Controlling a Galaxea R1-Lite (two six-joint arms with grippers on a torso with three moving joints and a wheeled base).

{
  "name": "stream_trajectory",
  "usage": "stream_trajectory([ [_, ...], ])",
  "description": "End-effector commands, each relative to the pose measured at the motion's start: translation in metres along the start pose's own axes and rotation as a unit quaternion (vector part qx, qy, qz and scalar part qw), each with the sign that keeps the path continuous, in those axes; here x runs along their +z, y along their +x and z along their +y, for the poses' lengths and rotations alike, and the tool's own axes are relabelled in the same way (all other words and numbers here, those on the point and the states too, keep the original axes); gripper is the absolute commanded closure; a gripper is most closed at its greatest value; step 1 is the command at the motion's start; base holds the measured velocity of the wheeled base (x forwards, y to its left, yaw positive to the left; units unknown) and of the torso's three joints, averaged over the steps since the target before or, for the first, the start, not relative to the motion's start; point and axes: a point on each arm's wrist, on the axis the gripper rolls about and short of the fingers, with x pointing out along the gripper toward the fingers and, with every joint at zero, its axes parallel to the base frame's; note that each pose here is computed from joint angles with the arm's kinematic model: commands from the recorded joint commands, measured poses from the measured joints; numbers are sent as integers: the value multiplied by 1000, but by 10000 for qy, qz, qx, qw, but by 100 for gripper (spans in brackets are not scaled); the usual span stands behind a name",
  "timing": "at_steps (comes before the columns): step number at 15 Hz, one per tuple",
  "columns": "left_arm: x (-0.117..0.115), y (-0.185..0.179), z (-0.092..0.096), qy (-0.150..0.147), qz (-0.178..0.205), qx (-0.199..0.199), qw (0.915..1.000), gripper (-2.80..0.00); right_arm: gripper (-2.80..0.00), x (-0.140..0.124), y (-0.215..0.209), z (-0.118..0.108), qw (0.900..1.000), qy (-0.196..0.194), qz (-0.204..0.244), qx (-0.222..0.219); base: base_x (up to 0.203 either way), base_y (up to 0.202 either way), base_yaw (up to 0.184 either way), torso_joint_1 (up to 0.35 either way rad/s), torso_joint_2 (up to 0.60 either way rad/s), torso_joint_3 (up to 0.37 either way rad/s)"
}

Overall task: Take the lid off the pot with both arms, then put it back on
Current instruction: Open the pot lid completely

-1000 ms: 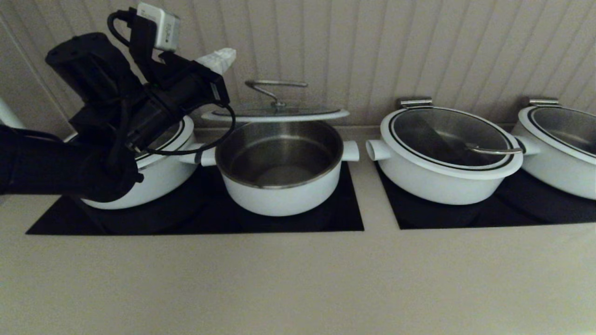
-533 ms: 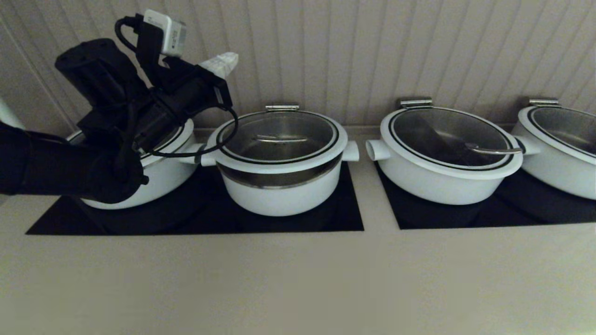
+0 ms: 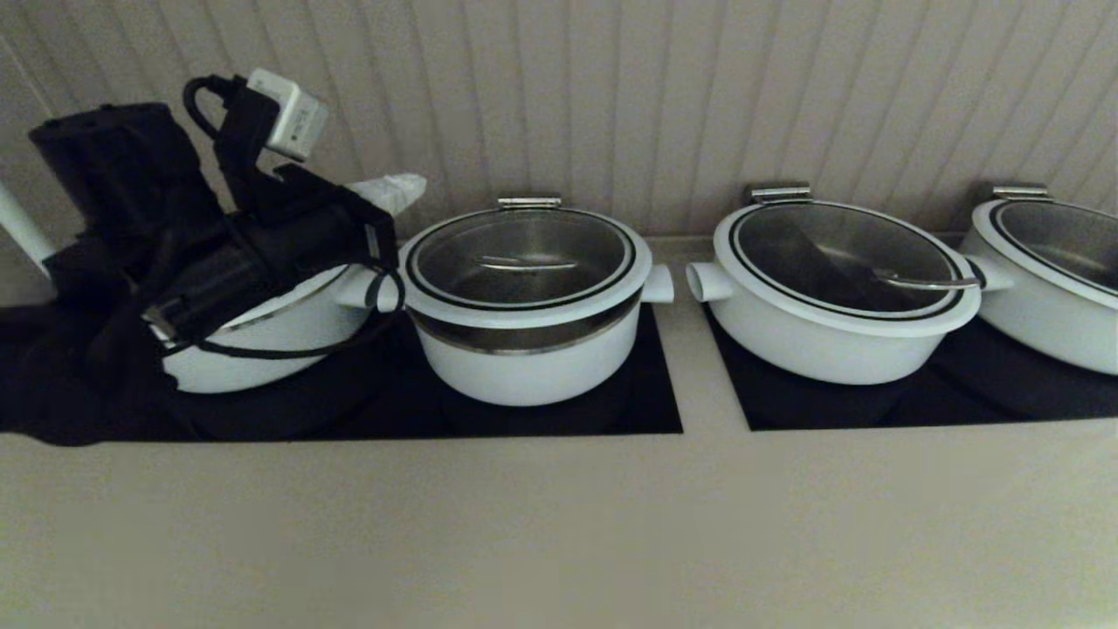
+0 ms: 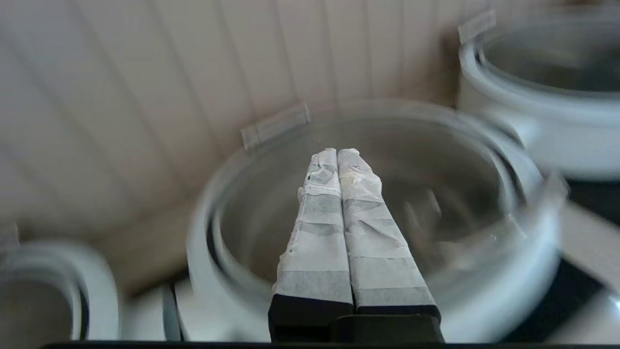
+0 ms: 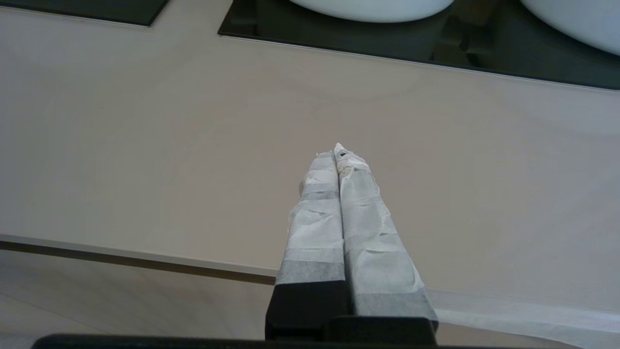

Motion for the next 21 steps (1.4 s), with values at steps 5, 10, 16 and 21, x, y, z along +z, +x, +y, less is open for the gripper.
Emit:
stream_trajectory([
  [5,-1,-98,-28,-314,1192,-261,9920,0,0,0,-1,0,10000,-8,-51,0,0,0,0,0,0,0],
  [10,-41,-133,-48,-552,2058,-555,9755,0,0,-1,-1,0,10000,-9,-75,-6,0,0,0,0,0,0],
  [16,-72,-104,-47,-486,1859,-504,9801,0,0,0,-1,0,10000,-9,-75,-5,0,0,0,0,0,0],
  [21,-87,-84,-44,-462,1816,-467,9812,0,0,0,-1,0,10000,-9,-76,2,0,0,0,0,0,0],
])
